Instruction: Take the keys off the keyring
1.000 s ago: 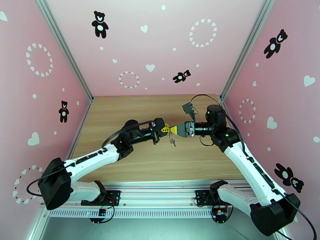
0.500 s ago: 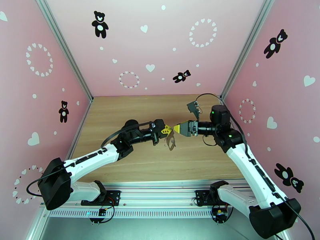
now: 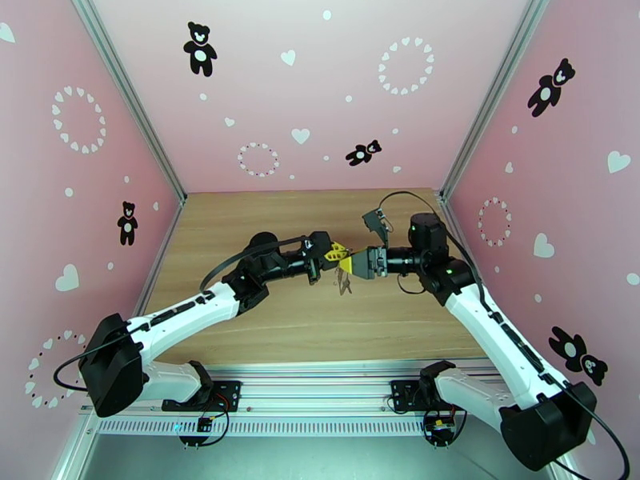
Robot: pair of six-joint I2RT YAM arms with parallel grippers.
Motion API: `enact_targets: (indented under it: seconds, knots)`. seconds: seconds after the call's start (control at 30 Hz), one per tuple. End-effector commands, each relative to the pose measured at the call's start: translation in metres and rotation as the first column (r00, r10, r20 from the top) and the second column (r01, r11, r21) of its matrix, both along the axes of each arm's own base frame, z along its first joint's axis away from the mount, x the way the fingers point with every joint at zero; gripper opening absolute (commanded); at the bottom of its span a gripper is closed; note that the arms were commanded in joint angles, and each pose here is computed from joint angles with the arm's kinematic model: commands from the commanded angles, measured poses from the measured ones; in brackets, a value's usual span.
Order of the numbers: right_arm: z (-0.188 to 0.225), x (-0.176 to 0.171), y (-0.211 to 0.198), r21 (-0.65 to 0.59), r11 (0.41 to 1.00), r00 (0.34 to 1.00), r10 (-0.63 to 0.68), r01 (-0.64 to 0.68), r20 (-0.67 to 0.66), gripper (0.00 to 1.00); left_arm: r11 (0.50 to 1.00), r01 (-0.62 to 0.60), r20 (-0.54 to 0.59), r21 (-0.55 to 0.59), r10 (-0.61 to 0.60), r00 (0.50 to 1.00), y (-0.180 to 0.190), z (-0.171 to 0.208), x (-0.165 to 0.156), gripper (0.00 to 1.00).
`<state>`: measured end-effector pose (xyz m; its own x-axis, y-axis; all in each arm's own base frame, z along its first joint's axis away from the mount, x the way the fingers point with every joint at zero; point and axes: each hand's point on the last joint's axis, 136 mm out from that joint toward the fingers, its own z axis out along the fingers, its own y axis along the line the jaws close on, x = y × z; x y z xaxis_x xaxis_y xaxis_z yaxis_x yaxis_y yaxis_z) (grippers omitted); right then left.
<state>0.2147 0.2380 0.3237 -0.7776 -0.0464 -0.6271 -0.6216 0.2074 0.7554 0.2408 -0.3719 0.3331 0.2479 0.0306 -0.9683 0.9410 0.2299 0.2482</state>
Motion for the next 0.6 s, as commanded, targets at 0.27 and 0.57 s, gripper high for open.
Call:
enact_targets:
  seconds: [0.27,0.57]
  knots:
    - [0.028,-0.017,-0.004,0.054,0.999,0.998,0.001,-0.004,0.061,0.89,1.0,0.002,0.021,0.0,-0.002,1.0,0.006,0.003,-0.003,0.0]
    - [0.038,-0.014,-0.009,0.059,0.997,0.996,-0.048,0.044,0.071,0.75,1.0,-0.002,0.022,-0.006,0.002,1.0,0.01,0.006,-0.006,0.0]
